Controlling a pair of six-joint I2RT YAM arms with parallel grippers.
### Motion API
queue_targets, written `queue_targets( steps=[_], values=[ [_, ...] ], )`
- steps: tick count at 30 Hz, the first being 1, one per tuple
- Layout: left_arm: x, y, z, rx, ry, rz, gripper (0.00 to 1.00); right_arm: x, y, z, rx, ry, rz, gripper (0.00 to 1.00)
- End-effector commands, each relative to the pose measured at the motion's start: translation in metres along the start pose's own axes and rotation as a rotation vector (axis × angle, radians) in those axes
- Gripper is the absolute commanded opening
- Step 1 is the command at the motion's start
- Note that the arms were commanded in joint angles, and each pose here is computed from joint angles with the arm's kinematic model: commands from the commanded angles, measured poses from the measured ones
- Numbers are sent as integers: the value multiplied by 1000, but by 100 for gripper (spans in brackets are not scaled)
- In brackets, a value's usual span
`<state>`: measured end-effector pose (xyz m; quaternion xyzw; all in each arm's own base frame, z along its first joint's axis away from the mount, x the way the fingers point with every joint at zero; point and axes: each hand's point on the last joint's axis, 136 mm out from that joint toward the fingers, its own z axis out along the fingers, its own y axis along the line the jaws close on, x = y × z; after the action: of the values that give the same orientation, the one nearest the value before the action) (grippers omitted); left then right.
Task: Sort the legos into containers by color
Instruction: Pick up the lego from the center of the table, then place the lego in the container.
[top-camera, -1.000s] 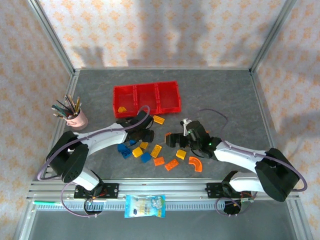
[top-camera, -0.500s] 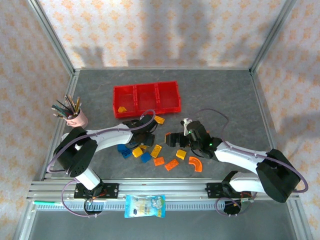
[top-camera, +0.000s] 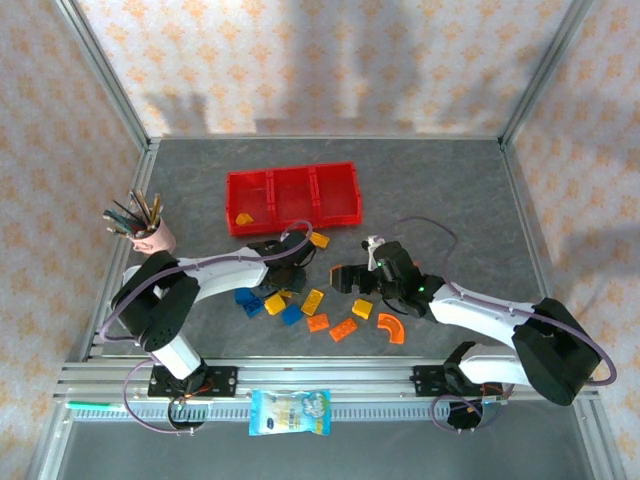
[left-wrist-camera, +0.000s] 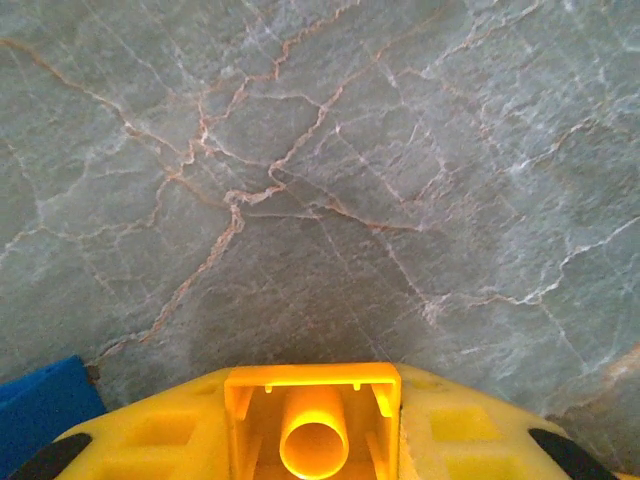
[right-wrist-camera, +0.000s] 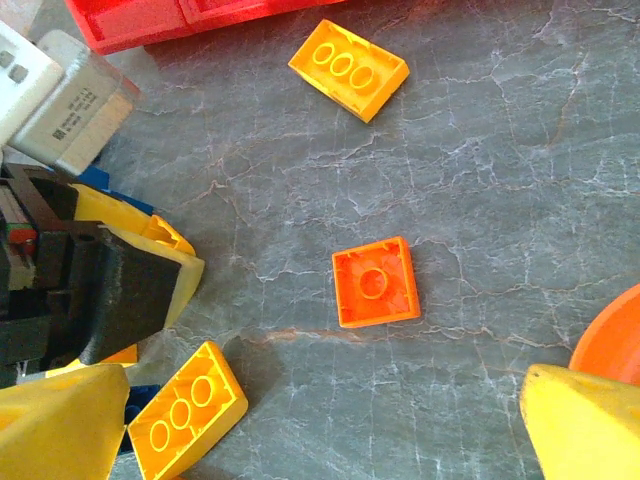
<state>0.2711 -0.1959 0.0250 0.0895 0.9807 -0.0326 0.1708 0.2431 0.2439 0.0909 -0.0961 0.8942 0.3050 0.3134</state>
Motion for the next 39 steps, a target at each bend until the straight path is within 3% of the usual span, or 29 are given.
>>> queue_targets(
  steps=[1,10,19,27,34,39],
  values=[
    [-19,2,-25,-9,-86,-21,31,-21,9,-8,0,-59,-31,100],
    [-77,20,-81,-72,-290,-59,30,-59,34,-17,-49,-153,-62,100],
    [-154,79,-119,-167,-479,-221,30,-100,53,-7,-72,-247,-39,100],
    [-202,134,-88,-209,-541,-389,30,-115,56,13,-55,-247,-41,100],
    [-229,170,-45,-315,-487,-467,31,-116,52,16,-39,-249,-40,100],
    [-243,172,-47,-292,-507,-486,43,-117,49,9,-34,-259,-37,100]
  ],
)
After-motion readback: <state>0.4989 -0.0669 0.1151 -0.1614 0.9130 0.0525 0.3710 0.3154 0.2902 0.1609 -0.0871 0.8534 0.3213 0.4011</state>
